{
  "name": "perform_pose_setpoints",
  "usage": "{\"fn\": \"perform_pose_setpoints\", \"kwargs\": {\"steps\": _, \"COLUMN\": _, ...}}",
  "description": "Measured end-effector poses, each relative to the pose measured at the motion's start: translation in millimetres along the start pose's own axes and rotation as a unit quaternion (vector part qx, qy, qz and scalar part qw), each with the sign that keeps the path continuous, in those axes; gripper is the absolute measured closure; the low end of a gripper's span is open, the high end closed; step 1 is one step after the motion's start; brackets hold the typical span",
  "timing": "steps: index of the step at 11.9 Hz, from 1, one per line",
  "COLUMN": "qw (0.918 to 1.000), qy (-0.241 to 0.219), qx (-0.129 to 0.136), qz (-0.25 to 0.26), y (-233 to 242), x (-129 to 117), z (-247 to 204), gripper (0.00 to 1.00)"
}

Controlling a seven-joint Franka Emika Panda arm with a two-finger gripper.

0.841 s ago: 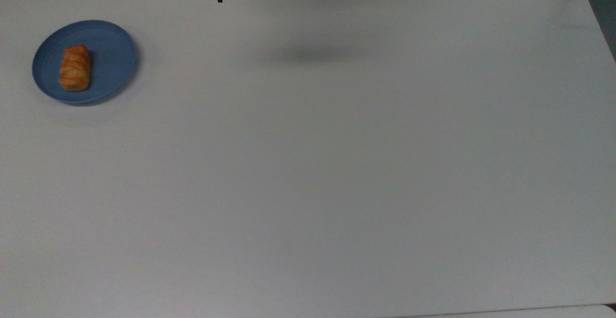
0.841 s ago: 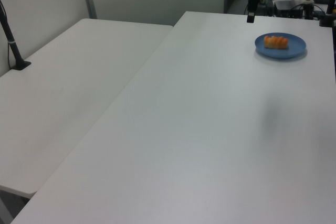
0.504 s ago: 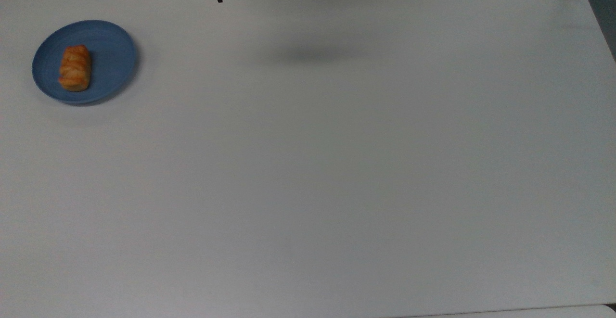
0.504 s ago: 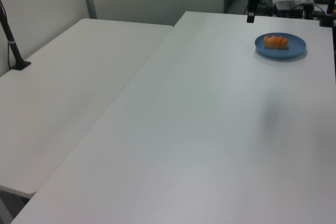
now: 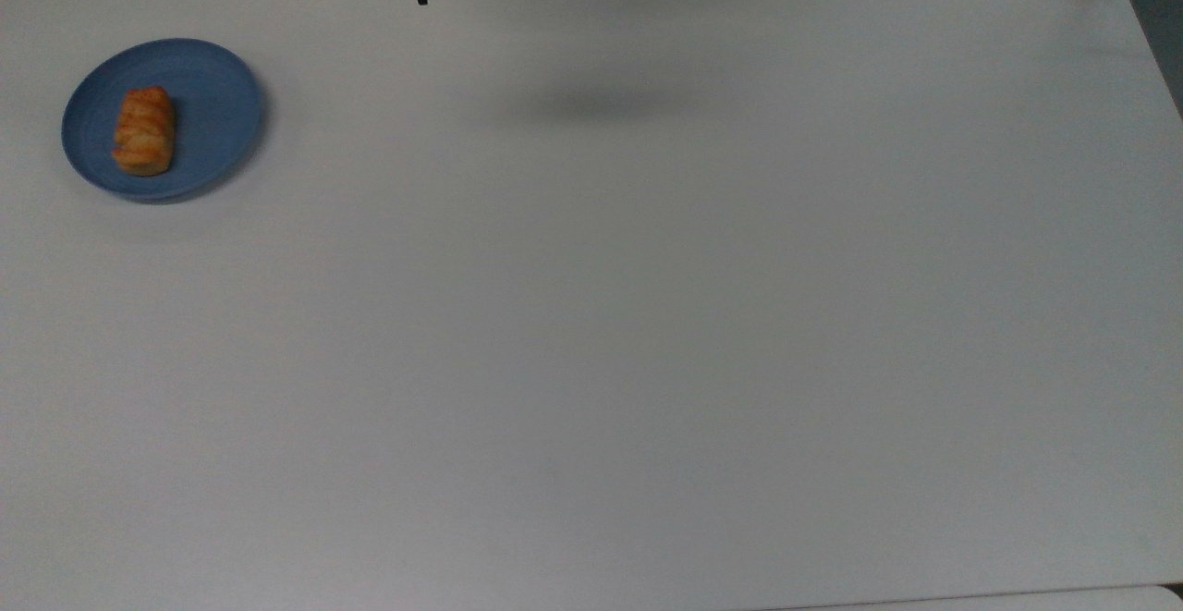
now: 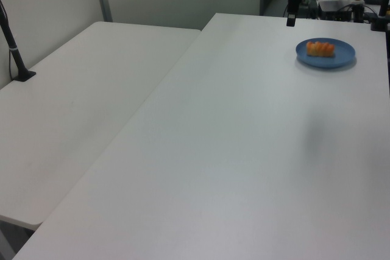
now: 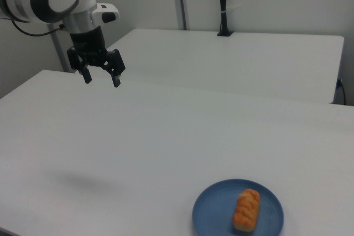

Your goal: Put the bread on the table

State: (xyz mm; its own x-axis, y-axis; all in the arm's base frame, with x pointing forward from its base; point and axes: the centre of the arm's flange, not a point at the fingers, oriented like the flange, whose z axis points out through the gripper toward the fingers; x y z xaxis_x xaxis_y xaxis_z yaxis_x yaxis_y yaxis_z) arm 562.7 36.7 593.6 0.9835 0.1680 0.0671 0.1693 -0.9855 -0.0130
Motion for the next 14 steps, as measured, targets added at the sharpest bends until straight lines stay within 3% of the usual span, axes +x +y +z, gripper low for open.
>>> {"fn": "perform_pose_setpoints", "kwargs": {"steps": 7, "qw": 0.9999, "qy": 0.010, "qx": -0.002, "qz": 0.011, "y": 13.0, "x": -0.9, "z": -9.8, "gripper": 0.00}}
{"fn": "perform_pose_setpoints", "kwargs": {"steps": 11, "qw": 0.9991, "qy": 0.028, "qx": -0.006, "qz": 0.031, "y": 37.2, "x": -4.9, "z": -45.6, "gripper": 0.00}}
{"fn": "perform_pose_setpoints", "kwargs": {"steps": 14, "qw": 0.9978, "qy": 0.024, "qx": -0.010, "qz": 0.061, "y": 72.4, "x": -10.5, "z": -44.1, "gripper": 0.00}}
